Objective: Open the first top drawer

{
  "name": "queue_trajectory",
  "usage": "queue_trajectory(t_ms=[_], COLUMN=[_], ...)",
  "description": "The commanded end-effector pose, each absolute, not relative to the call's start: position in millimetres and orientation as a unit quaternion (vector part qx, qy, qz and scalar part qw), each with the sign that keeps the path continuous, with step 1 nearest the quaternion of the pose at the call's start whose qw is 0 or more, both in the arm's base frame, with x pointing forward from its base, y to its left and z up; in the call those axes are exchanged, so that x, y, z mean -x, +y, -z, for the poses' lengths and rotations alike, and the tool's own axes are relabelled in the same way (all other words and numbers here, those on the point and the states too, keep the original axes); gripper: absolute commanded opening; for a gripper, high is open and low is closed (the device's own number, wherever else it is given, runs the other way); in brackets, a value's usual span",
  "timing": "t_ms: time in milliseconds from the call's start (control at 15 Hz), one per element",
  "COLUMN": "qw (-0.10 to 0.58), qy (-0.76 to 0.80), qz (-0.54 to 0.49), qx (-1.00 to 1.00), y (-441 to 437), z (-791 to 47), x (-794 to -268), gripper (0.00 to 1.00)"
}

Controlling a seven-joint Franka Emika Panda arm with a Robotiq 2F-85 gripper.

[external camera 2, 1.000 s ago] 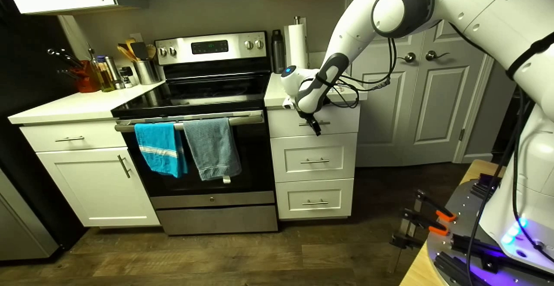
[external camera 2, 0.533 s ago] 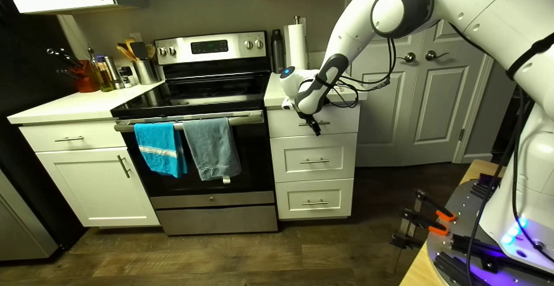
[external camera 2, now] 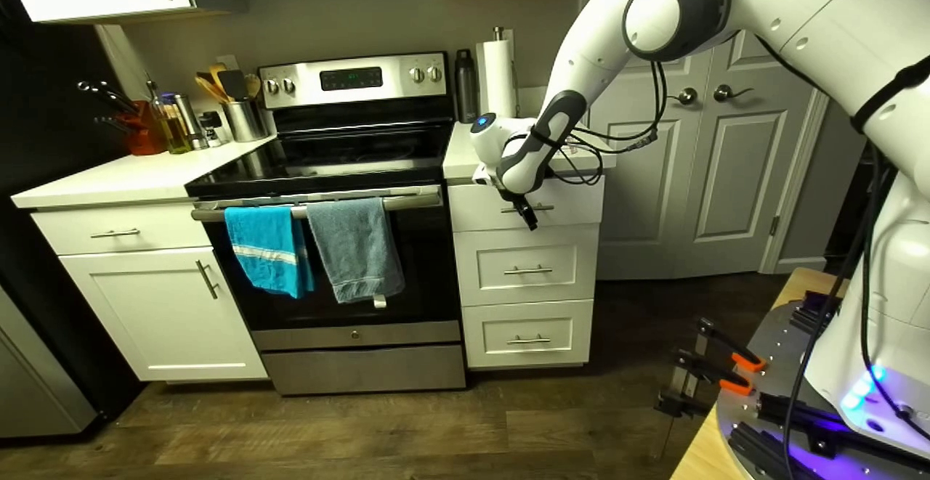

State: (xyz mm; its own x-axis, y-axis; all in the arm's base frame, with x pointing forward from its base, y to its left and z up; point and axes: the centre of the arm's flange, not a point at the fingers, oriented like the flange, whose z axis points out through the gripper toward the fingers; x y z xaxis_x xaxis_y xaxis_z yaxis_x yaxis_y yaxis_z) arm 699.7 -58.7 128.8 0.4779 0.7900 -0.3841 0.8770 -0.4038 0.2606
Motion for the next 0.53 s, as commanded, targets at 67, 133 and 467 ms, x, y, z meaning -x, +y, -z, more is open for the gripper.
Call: queue_trajectory(t_ms=[67, 133, 467], qw=[0.150, 0.149, 0.139], qy=[0.539, 0.540, 0.537], qz=[0.097, 0.095, 0.095], qx=[-0.823, -0.823, -0.827], y=[-9, -9, -9], z=[-93, -94, -94], x=[-653, -651, -641], gripper=[1.00, 1.00, 1.00])
